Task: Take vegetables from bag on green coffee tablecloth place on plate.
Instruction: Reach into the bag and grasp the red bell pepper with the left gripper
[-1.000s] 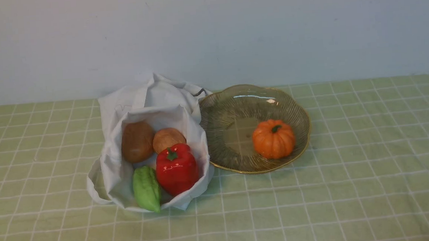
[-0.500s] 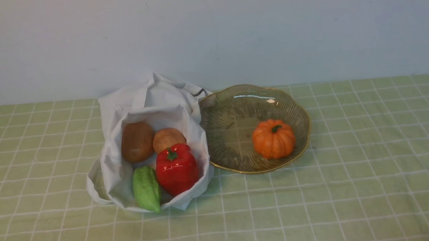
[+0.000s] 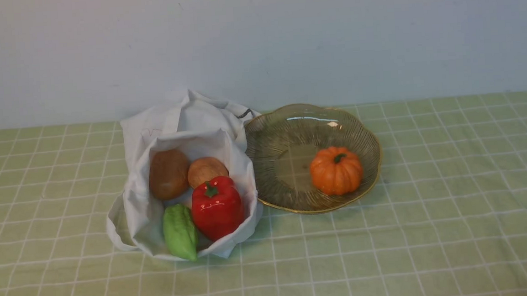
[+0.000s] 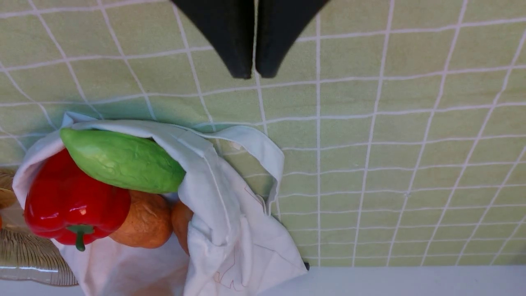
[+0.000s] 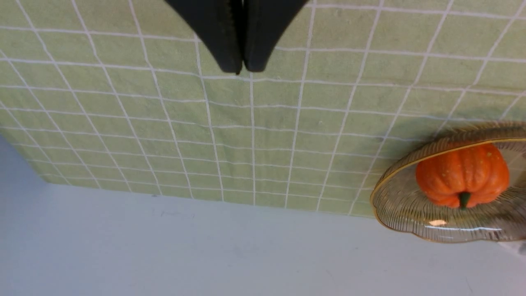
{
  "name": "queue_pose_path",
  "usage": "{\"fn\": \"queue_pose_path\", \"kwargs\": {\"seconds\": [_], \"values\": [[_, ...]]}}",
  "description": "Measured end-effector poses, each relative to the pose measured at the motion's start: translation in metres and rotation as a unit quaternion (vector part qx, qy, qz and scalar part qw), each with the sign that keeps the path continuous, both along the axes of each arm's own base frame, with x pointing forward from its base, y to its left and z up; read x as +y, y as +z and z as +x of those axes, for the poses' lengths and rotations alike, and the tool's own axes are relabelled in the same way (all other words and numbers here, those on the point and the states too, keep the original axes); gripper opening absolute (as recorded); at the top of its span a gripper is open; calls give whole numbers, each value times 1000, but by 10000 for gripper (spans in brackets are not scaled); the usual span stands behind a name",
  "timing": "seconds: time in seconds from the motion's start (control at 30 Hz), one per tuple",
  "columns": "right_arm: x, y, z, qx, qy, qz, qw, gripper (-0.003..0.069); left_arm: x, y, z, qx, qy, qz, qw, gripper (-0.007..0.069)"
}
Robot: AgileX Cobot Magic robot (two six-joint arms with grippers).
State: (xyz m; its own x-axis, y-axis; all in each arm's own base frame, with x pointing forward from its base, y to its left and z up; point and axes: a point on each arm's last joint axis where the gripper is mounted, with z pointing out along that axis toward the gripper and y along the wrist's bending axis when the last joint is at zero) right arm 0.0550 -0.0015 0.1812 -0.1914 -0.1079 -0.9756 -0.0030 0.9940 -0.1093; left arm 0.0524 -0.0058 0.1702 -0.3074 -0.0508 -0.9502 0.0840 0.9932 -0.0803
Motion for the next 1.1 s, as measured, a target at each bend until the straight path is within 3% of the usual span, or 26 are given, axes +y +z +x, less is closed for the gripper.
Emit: {"fn": "queue_pose_path", "kwargs": {"seconds": [0.1, 0.2, 0.23, 0.27, 0.3, 0.37, 0.43, 0.53, 0.73, 0.9, 1.0, 1.1], "values": [[0, 0, 0, 0, 0, 0, 1000, -15, -2, 0, 0, 7, 6, -57, 998, -4], [0, 0, 0, 0, 0, 0, 1000, -15, -9, 1, -1, 29, 20, -223, 974, -4], [0, 0, 0, 0, 0, 0, 1000, -15, -13, 2, -2, 47, 28, -326, 944, -4], [0, 0, 0, 0, 0, 0, 1000, -15, -14, 2, -2, 48, 30, -331, 942, -4], [0, 0, 0, 0, 0, 0, 1000, -15, -17, 5, -2, 68, 35, -431, 899, -4], [0, 0, 0, 0, 0, 0, 1000, -15, -21, 8, -3, 86, 37, -520, 849, -4], [0, 0, 0, 0, 0, 0, 1000, -15, -23, 9, -3, 94, 36, -558, 824, -4], [0, 0, 0, 0, 0, 0, 1000, -15, -23, 12, -3, 87, 36, -579, 810, -4], [0, 0, 0, 0, 0, 0, 1000, -15, -19, 17, -1, 52, 41, -587, 807, -4], [0, 0, 0, 0, 0, 0, 1000, -15, -22, 23, -3, 47, 12, -533, 845, -4], [0, 0, 0, 0, 0, 0, 1000, -15, -26, 55, -7, 35, -34, -478, 877, -4], [0, 0, 0, 0, 0, 0, 1000, -15, -32, 81, -3, 73, -57, -416, 905, -4]]}}
